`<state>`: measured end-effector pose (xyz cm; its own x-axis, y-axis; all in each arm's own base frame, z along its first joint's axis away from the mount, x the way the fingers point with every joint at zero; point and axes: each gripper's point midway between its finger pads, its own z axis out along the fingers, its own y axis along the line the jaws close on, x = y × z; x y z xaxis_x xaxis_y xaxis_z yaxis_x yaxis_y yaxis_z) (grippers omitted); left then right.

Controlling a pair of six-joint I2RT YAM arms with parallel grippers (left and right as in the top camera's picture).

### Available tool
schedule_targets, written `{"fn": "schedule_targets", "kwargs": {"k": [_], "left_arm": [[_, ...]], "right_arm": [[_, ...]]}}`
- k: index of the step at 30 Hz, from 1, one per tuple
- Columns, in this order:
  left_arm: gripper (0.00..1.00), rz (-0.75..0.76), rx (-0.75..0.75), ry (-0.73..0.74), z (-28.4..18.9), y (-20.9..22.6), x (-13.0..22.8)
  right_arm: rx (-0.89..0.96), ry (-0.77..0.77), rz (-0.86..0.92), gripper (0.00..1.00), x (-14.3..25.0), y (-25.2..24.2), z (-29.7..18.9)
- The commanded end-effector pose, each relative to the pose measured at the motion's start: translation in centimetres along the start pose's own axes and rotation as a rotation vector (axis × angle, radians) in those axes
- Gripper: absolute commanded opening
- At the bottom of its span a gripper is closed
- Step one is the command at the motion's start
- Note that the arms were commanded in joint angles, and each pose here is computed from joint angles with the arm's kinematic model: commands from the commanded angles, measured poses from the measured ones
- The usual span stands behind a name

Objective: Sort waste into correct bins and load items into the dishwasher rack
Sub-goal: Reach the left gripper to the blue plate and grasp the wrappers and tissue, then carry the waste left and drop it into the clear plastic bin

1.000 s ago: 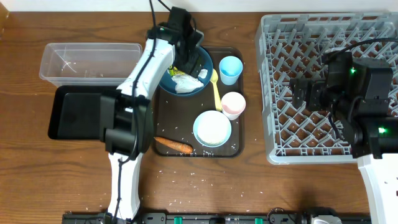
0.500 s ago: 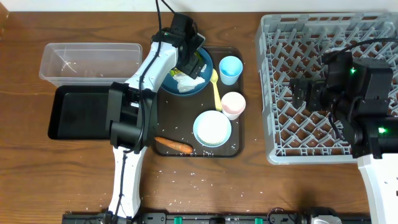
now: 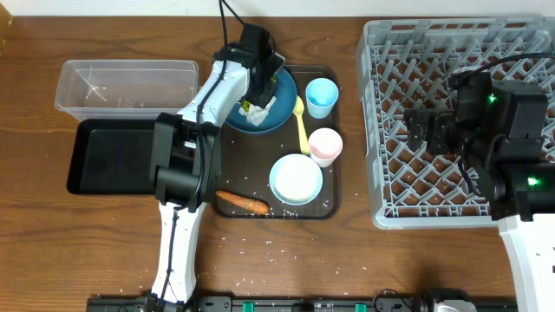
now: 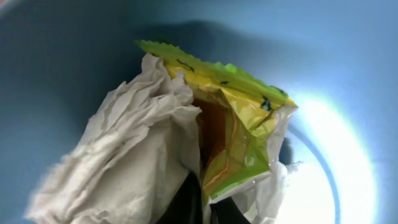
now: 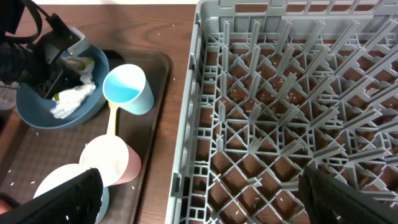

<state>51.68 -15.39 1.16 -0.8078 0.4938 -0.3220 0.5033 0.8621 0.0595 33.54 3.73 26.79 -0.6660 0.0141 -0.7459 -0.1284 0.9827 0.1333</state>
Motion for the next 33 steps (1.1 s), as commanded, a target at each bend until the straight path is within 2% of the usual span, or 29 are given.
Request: {"fn": "schedule_targets", "kwargs": {"k": [1, 6, 13, 17, 20, 24, 29, 33], "left_arm": [[0.06, -0.181, -0.006, 0.028, 0.5, 0.3, 0.9], [0.06, -0.343, -0.013, -0.029, -3.6, 0.6, -0.5], [0.06, -0.42, -0.032, -0.257, -16.2, 1.9, -3.8], [0.06, -0.472, -0.093, -0.315, -21.1, 5.0, -2.7], [0.06, -0.514, -0.159, -0.283, -21.7, 8.5, -0.5], [0.06, -0.514, -0.208, -0.209, -20.0, 13.1, 2.6], [0.06, -0.485, -0.245, -0.125, -16.4, 18.1, 5.8], [0.09, -0.506, -0.235, -0.052, -13.1, 20.0, 8.1]], "right_arm": [[-0.017, -0.019, -0.019, 0.99, -0.7, 0.5, -0.4], [-0.017, -0.02, -0.019, 0.99, -0.7, 0.5, -0.4], [-0.018, -0.019, -0.019, 0.98, -0.7, 0.5, -0.4], [-0.033, -0.018, -0.018, 0.98, -0.7, 0.8, -0.4], [-0.036, -0.012, -0.017, 0.98, -0.5, 0.8, -0.4], [-0.035, 0.001, -0.015, 0.97, -0.2, 0.8, -0.4], [-0.035, 0.003, -0.015, 0.98, -0.2, 0.8, -0.4], [-0.035, 0.003, -0.015, 0.98, -0.2, 0.8, -0.4]]}}
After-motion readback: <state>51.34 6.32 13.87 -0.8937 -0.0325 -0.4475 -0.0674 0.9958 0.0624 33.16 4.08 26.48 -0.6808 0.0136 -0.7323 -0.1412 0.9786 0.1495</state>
